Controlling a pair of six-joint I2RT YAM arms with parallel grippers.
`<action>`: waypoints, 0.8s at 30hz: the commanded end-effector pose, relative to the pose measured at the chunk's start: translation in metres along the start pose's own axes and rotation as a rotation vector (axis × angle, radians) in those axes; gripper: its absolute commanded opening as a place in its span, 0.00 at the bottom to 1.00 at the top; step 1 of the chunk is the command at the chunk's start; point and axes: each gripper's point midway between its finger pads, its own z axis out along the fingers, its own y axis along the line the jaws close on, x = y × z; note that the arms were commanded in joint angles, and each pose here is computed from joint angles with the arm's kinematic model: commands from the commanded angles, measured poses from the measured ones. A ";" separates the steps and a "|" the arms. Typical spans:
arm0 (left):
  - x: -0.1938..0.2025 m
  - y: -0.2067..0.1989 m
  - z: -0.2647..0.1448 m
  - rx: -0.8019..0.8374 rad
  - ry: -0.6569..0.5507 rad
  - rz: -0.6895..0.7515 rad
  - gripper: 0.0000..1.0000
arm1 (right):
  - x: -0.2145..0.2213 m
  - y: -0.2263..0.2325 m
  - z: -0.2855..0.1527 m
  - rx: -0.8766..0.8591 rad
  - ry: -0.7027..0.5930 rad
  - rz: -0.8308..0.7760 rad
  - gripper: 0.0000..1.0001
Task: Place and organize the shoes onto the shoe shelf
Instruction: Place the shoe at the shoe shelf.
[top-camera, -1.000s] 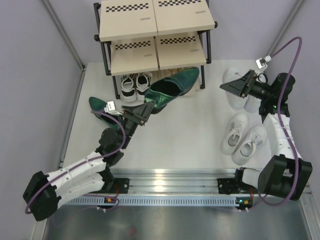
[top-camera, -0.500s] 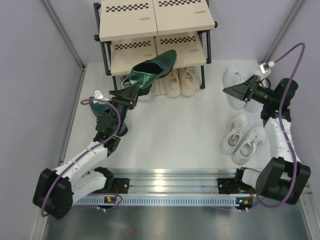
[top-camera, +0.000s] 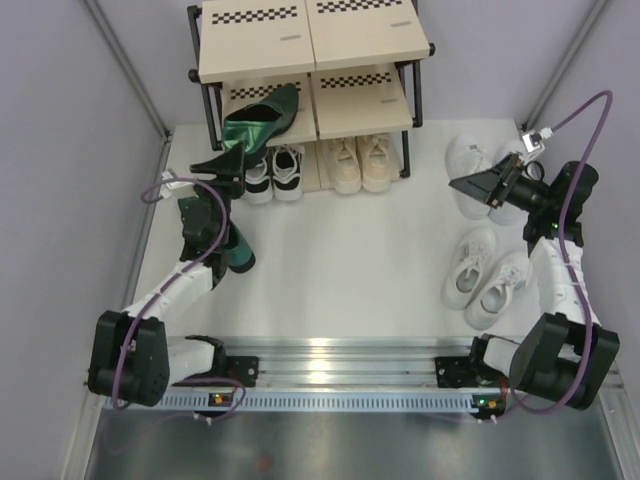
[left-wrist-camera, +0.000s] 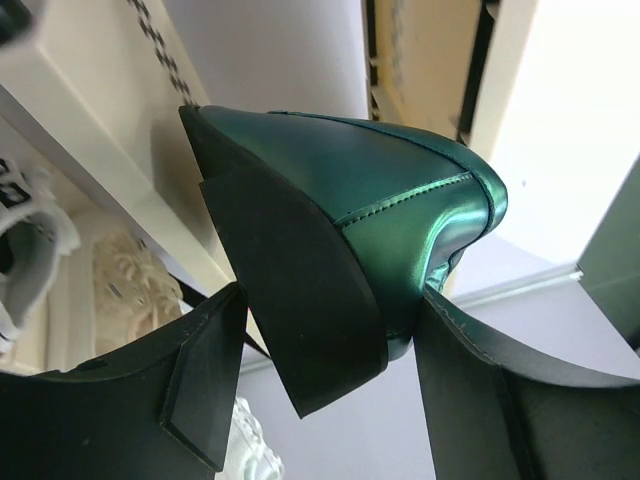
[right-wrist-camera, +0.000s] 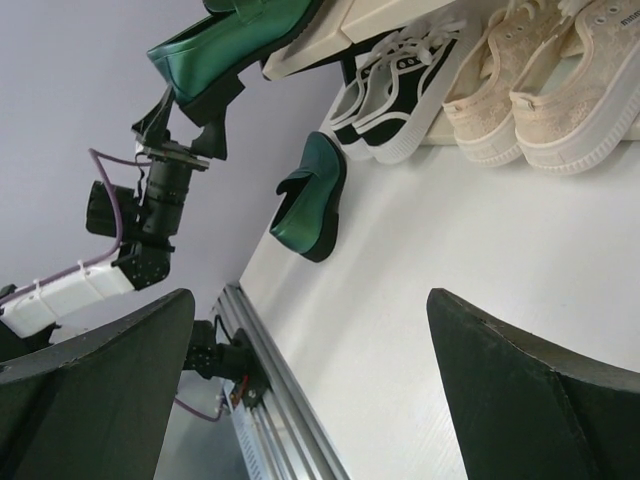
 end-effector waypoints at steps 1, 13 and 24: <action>-0.039 -0.099 0.007 0.321 -0.139 -0.066 0.00 | -0.005 0.007 -0.006 -0.015 -0.019 -0.096 0.99; -0.064 -0.069 0.047 0.262 -0.316 -0.010 0.00 | -0.007 0.005 -0.008 -0.010 -0.033 -0.093 1.00; -0.072 -0.063 0.068 0.219 -0.398 0.032 0.00 | -0.008 0.004 -0.010 -0.009 -0.043 -0.089 0.99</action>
